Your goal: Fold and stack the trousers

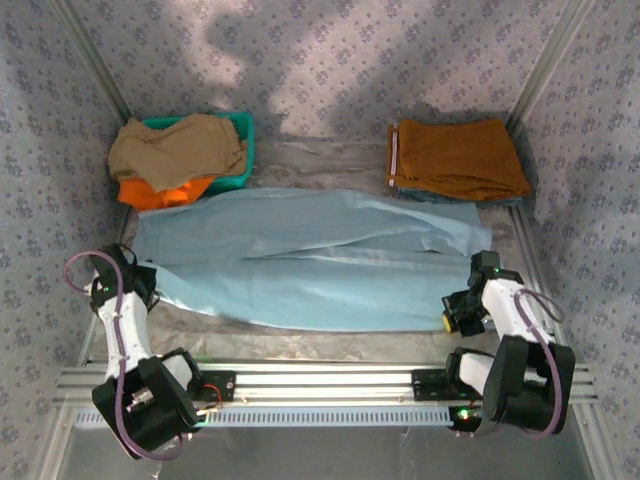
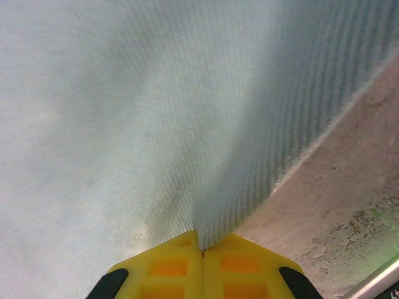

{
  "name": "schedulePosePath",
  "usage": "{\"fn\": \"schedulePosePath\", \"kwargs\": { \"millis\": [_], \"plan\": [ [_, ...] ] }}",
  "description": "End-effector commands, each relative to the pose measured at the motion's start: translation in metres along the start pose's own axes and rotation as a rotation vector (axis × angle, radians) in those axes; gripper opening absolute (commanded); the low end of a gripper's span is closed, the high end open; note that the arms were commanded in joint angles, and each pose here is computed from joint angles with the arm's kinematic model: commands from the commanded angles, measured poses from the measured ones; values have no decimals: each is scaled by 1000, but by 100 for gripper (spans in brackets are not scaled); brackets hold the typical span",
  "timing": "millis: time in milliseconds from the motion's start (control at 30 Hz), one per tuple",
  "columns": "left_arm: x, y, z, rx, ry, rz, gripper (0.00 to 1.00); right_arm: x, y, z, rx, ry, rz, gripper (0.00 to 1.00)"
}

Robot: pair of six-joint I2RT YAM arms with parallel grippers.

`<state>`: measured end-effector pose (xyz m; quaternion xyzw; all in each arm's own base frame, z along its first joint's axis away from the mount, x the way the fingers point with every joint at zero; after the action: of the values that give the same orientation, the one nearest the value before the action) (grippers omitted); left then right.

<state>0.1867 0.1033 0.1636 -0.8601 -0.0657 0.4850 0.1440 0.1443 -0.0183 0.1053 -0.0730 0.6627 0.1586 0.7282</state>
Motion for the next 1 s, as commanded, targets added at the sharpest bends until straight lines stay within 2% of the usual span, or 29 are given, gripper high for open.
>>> {"fn": "schedulePosePath", "kwargs": {
  "millis": [0, 167, 400, 500, 633, 767, 867, 967],
  "plan": [
    [-29, -9, -24, 14, 103, -13, 0, -43, -8, 14, -119, -131, -146, 0],
    [-70, -20, -51, 16, 230, -22, 0, -110, -5, 29, -240, -302, -277, 0],
    [-149, -40, -84, 49, 380, -141, 0, -197, -2, 45, -370, -475, -457, 0],
    [-174, -44, -83, 50, 399, -183, 0, -209, 6, 40, -402, -518, -463, 0],
    [-196, -44, -64, 32, 373, -239, 0, -209, 21, 20, -447, -527, -466, 0],
    [-203, -36, -51, 36, 337, -247, 0, -206, 34, -1, -481, -508, -469, 0],
    [-211, -32, -38, 48, 275, -294, 0, -209, 43, -15, -540, -496, -492, 0],
    [-203, -27, -33, 49, 253, -270, 0, -204, 48, -21, -573, -488, -500, 0]
  ]
}}
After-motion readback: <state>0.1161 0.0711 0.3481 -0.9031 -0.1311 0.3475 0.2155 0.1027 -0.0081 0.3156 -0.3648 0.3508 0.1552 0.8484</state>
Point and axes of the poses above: each hand's point on the last joint's axis, 136 mm out from that joint toward the fingers, its own x axis out along the fingers, its own z axis along the line the jaws close on, y = z × x, the point moved 8 cm from there along -x, back along the fingers, and after that the axes turned 2 degrees about -x, right-handed, at the moved point
